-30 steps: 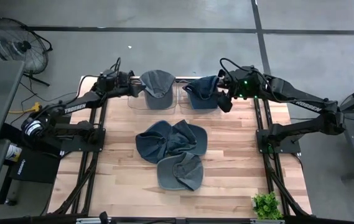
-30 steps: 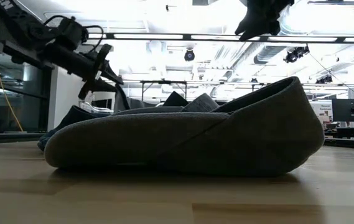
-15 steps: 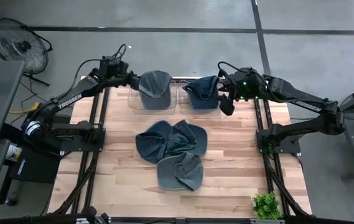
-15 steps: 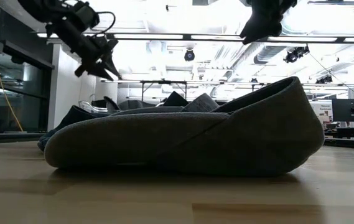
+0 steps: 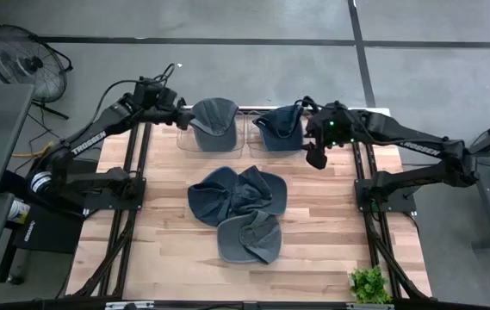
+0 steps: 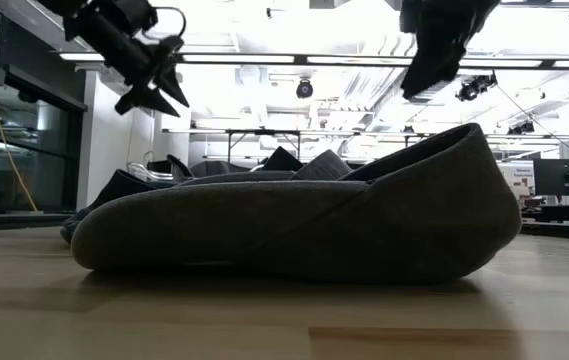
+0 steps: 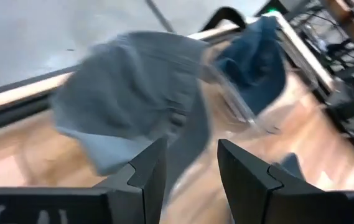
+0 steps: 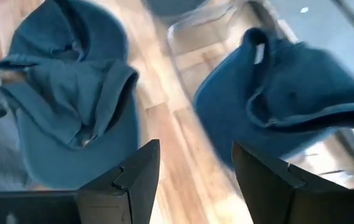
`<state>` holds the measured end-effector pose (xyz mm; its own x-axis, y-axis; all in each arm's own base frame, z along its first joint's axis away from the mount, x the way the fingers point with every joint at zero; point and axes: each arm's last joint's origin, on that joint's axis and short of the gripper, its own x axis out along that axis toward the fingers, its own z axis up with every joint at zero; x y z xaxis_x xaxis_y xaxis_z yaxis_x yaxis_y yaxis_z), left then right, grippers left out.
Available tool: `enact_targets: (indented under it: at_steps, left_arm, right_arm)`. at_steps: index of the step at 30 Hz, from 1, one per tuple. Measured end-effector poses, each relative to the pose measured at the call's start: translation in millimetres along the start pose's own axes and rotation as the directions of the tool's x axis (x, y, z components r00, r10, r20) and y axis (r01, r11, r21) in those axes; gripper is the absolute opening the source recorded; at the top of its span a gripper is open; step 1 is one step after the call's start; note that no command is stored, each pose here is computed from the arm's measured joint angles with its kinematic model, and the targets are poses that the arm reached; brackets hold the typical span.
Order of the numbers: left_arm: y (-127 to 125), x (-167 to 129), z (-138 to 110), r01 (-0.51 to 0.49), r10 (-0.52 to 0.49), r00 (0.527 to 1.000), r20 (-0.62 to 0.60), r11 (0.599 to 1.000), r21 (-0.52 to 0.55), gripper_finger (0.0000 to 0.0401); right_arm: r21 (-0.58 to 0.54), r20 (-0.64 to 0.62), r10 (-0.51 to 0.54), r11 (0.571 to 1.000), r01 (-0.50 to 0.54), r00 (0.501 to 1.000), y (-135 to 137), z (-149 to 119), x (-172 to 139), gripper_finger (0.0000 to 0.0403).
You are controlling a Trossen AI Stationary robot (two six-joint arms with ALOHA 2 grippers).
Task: Pick & Place hat
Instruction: Put the gray cap into the left transparent bin
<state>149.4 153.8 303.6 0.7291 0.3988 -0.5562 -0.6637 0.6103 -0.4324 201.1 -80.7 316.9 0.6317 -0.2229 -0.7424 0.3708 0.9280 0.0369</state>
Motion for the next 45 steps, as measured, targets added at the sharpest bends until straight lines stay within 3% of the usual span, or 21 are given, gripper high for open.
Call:
enact_targets:
  at_steps: [4,14,21,25,31,41,45]
  left_arm:
    - [-24.7,-8.2,-9.7,0.036,-0.036,0.999,0.008,0.999,0.011,0.014]
    - [-87.7,-7.8,-58.0,0.011,-0.011,0.998,-0.056,1.0,-0.001,0.014]
    - [-113.3,-9.8,-113.9,-0.022,0.02,0.999,-0.027,0.996,-0.091,0.014]
    - [-126.4,-13.9,-140.8,0.036,-0.036,0.999,0.003,0.984,-0.173,0.014]
    - [-148.6,-12.8,-168.0,0.088,-0.078,0.996,0.051,0.973,-0.213,0.014]
    - [-184.0,19.4,-217.4,0.179,-0.216,0.971,-0.105,0.942,-0.283,0.014]
    - [-187.8,37.7,-236.4,0.129,-0.189,0.952,-0.239,0.96,-0.247,0.014]
  right_arm:
    - [0.005,-0.015,0.044,0.999,-0.044,0.999,0.7,-9.9,13.2,0.0195]
    - [-0.053,-0.005,0.117,0.992,-0.117,0.993,2.4,-14.7,21.0,0.0195]
    - [-0.102,-0.047,0.172,0.979,-0.176,0.984,4.1,-19.4,19.1,0.0195]
    - [-0.126,-0.062,0.211,0.968,-0.217,0.976,5.1,-20.7,18.7,0.0195]
    - [-0.144,-0.049,0.313,0.937,-0.317,0.948,8.2,-19.4,18.0,0.0194]
    - [-0.199,-0.063,0.38,0.901,-0.385,0.923,13.3,-20.6,17.3,0.0168]
    - [-0.19,-0.088,0.386,0.899,-0.395,0.918,14.1,-23.1,17.1,0.0166]
